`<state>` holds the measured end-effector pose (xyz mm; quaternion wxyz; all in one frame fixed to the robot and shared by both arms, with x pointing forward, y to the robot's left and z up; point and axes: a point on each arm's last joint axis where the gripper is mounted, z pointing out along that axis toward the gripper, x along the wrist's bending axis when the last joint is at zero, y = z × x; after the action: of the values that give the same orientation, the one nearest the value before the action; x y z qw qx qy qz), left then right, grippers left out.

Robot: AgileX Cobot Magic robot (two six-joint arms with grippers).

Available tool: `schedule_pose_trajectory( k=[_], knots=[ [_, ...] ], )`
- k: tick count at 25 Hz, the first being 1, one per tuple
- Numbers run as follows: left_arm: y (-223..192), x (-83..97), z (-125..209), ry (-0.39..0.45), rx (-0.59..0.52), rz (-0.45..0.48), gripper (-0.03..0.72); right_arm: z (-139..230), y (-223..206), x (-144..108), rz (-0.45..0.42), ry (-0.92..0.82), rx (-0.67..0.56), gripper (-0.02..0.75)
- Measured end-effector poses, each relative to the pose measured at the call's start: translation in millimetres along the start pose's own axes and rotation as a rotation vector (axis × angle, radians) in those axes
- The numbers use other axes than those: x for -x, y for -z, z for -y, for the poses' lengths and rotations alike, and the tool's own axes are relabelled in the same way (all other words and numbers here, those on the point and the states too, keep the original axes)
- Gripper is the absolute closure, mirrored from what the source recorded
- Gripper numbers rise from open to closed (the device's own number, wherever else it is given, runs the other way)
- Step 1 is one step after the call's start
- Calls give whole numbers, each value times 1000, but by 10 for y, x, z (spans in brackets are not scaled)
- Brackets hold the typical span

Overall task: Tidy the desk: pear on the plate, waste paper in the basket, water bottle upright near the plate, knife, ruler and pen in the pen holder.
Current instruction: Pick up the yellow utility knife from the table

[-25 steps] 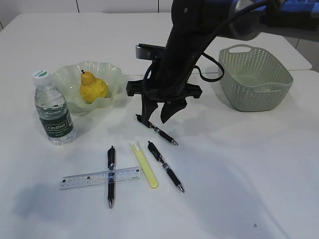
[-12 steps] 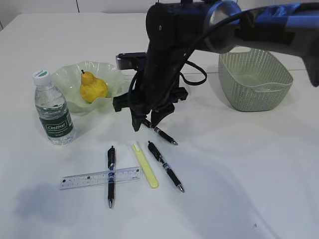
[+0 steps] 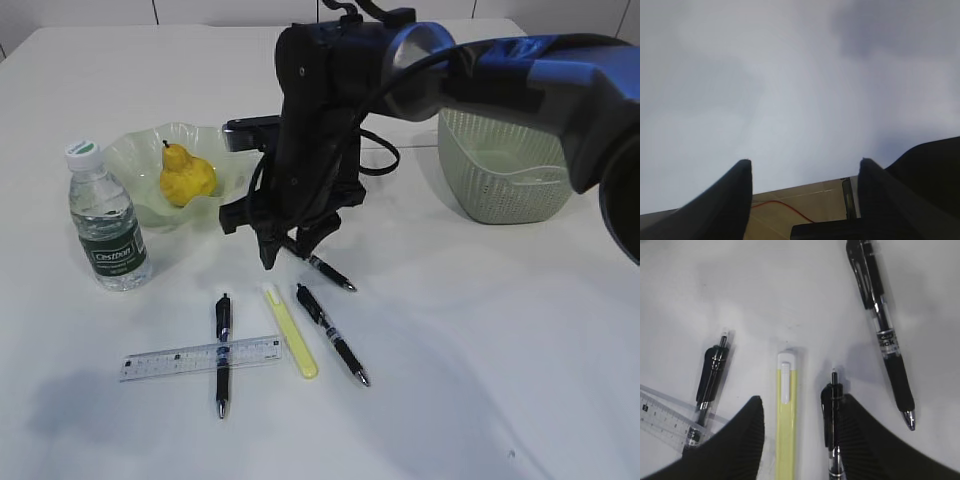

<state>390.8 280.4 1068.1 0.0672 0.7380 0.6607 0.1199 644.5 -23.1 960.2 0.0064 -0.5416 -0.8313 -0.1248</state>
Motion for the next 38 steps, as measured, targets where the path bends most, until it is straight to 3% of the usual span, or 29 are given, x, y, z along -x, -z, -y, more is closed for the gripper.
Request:
schedule_pose_trajectory(
  k=[7, 38],
  knots=[
    [0, 0, 0, 0, 0, 0, 222, 71, -227, -181, 17, 49, -51, 353],
    [0, 0, 2, 0, -2, 0, 222, 99, -406, -186, 28, 56, -81, 353]
  ],
)
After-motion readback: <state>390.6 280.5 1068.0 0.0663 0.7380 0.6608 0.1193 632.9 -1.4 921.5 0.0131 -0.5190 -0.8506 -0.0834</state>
